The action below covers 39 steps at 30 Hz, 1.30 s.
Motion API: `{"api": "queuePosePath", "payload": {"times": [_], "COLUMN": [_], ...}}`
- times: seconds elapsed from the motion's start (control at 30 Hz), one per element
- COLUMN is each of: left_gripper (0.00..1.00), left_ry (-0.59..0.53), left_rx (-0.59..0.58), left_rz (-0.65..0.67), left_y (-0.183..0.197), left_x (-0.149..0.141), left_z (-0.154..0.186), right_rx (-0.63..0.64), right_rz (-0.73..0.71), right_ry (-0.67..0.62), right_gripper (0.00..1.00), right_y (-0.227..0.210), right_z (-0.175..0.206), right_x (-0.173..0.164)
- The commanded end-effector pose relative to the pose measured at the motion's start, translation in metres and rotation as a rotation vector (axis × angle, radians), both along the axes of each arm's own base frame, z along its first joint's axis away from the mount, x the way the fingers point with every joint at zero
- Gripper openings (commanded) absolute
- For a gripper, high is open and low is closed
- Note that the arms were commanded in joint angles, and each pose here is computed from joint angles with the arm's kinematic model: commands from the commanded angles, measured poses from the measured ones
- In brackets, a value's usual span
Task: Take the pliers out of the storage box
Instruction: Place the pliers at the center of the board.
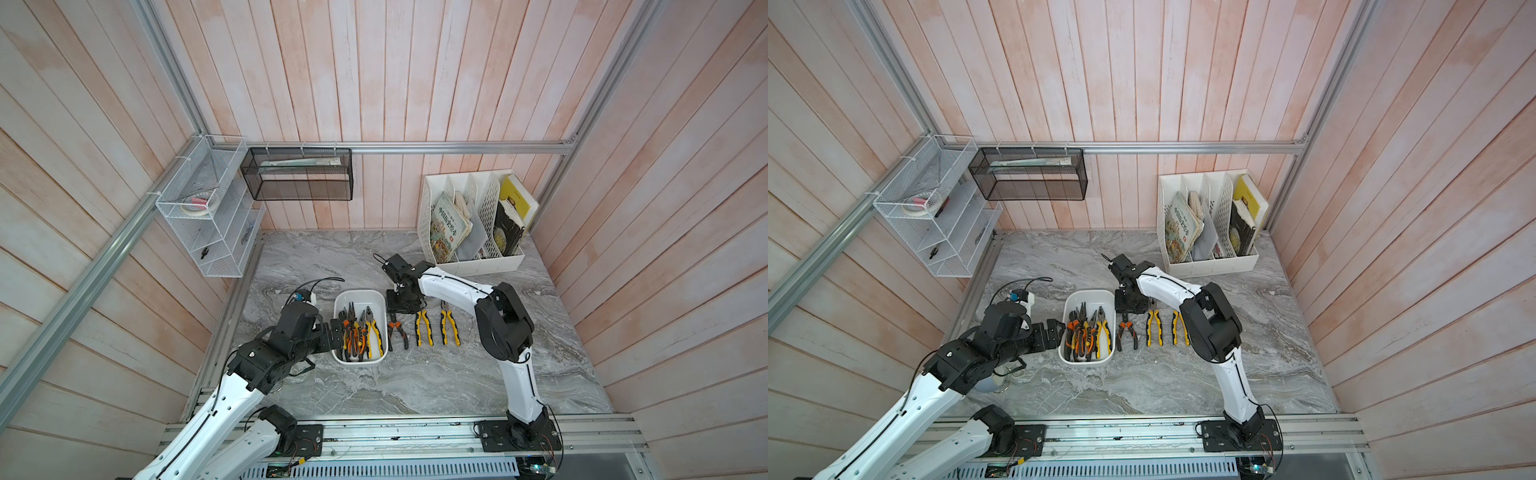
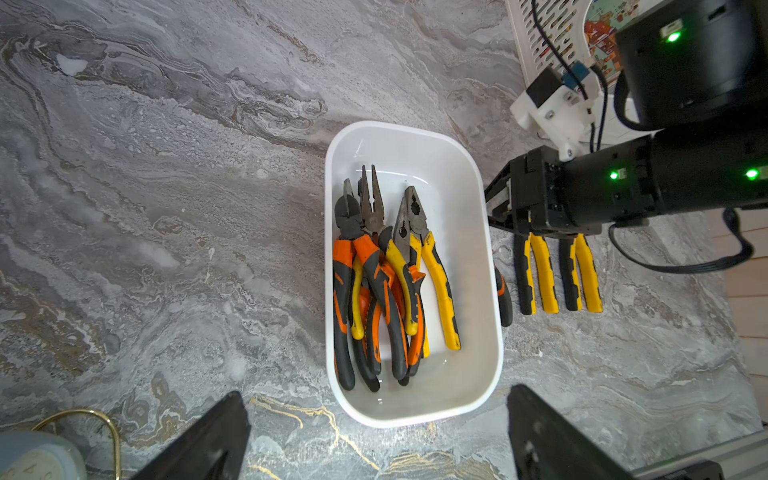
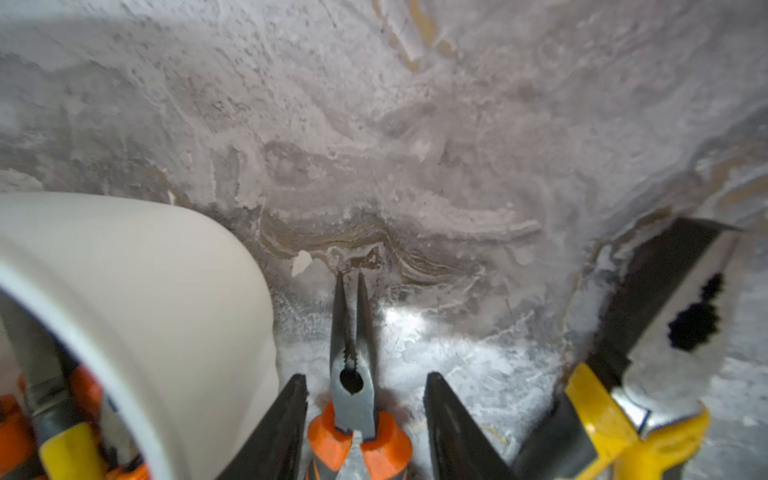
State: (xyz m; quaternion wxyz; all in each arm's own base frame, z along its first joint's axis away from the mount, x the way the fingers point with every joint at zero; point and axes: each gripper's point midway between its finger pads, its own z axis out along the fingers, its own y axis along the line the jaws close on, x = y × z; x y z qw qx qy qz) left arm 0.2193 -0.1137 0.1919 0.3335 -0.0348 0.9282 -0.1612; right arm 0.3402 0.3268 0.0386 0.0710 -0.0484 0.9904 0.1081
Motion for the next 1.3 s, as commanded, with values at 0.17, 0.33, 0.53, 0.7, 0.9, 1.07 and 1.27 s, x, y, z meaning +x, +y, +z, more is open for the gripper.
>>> {"api": "queuePosePath", "payload": {"times": [0.17,0.33,0.53,0.7,0.9,1.07,1.27], "left_gripper": [1.0,1.0,1.0,1.0,1.0,1.0,1.0], "left_ry": [0.003,0.006,0.002,0.001,0.0,-0.002,-0.004], "left_rx": [0.016,0.018,0.017,0.016,0.016,0.016,0.013], "left_rz": [-0.001,-0.002,0.0,0.001,0.002,0.003,0.005], "left_y": [0.002,0.001,0.002,0.002,0.002,0.002,0.003], "left_x": [-0.001,-0.001,-0.001,0.0,-0.001,-0.001,0.0], "left_z": [-0.003,-0.004,-0.003,-0.002,-0.002,-0.001,-0.001], "right_rx": [-0.091,-0.082,-0.06,-0.061,0.022,0.124,0.273], "right_rz": [0.013,0.013,0.016,0.005,-0.016,-0.014,0.087], "right_ry": [0.025,0.007,-0.013,-0.031,-0.106,-0.15,-0.148], "right_gripper": [0.35,0.19,0.19,0.46,0.51,0.51,0.49], "right_y": [-0.009,-0.007,-0.004,-0.007,-0.003,0.004,0.038], "right_z": [-0.016,-0.01,0.002,0.016,0.064,0.104,0.129], "right_x": [-0.008,-0.007,-0.005,-0.006,-0.006,-0.015,-0.05]}}
